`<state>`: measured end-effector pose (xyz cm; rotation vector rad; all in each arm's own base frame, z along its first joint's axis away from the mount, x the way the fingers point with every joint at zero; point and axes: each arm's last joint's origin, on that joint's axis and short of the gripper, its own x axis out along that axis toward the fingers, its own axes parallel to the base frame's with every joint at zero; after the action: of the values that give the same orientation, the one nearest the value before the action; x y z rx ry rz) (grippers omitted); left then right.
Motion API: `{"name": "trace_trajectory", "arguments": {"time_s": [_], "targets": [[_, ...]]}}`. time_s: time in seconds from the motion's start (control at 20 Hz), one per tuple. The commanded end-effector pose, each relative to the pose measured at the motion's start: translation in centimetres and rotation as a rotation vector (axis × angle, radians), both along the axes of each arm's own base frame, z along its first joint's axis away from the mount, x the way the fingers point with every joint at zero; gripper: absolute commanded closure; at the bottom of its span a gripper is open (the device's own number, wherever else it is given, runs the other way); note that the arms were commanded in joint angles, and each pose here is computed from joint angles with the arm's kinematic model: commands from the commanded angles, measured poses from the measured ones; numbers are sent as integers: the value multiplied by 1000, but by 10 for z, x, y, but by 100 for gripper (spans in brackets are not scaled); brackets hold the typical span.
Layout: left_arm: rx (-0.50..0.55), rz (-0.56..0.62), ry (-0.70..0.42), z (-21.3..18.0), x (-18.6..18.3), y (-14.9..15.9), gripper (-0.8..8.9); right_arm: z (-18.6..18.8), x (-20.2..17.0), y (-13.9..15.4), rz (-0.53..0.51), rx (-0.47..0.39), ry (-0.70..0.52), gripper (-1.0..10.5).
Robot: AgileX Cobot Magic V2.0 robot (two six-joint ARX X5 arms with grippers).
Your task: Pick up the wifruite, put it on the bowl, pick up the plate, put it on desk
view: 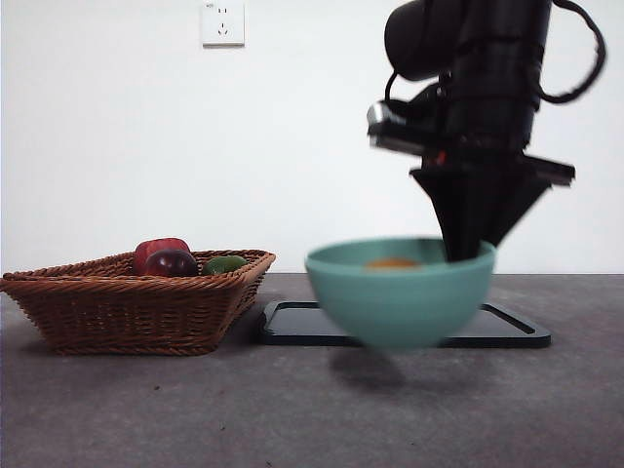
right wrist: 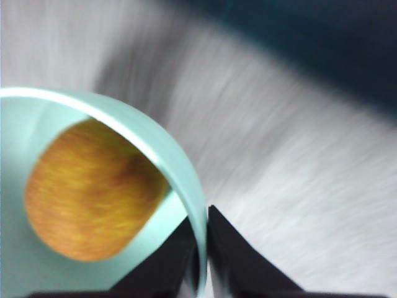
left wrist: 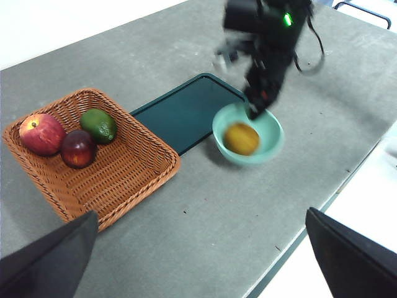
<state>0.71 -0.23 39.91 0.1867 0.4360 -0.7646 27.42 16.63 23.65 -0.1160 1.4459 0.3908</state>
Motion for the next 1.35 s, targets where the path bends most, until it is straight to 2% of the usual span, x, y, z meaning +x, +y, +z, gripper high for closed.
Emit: {"name": "trace_trajectory", "arguments": {"time_s": [0.05, 0.3, 0.6, 0.8, 1.1, 1.15, 1.3, 1.35], "targets": [[-16, -9, -16, 4, -1, 1, 157, 10, 26, -2, -33, 3, -16, 941], [-15, -9, -16, 4, -1, 1, 157, 14, 83, -15, -84, 0, -11, 941], [-15, -9, -16, 4, -1, 1, 157, -7, 135, -17, -95, 25, 0, 941], [-15, -9, -15, 4, -1, 1, 157, -26, 151, -18, -99, 32, 29, 941], [-15, -9, -16, 4, -1, 1, 157, -28, 151, -18, -80, 29, 28, 935], [-15, -9, -16, 4, -1, 1, 157, -28, 151, -18, -80, 27, 30, 902], [-15, -9, -16, 4, -1, 1, 157, -25, 151, -20, -85, 22, 29, 633], [-15, -9, -16, 4, -1, 1, 157, -21, 152, -20, -89, 6, 22, 577]]}}
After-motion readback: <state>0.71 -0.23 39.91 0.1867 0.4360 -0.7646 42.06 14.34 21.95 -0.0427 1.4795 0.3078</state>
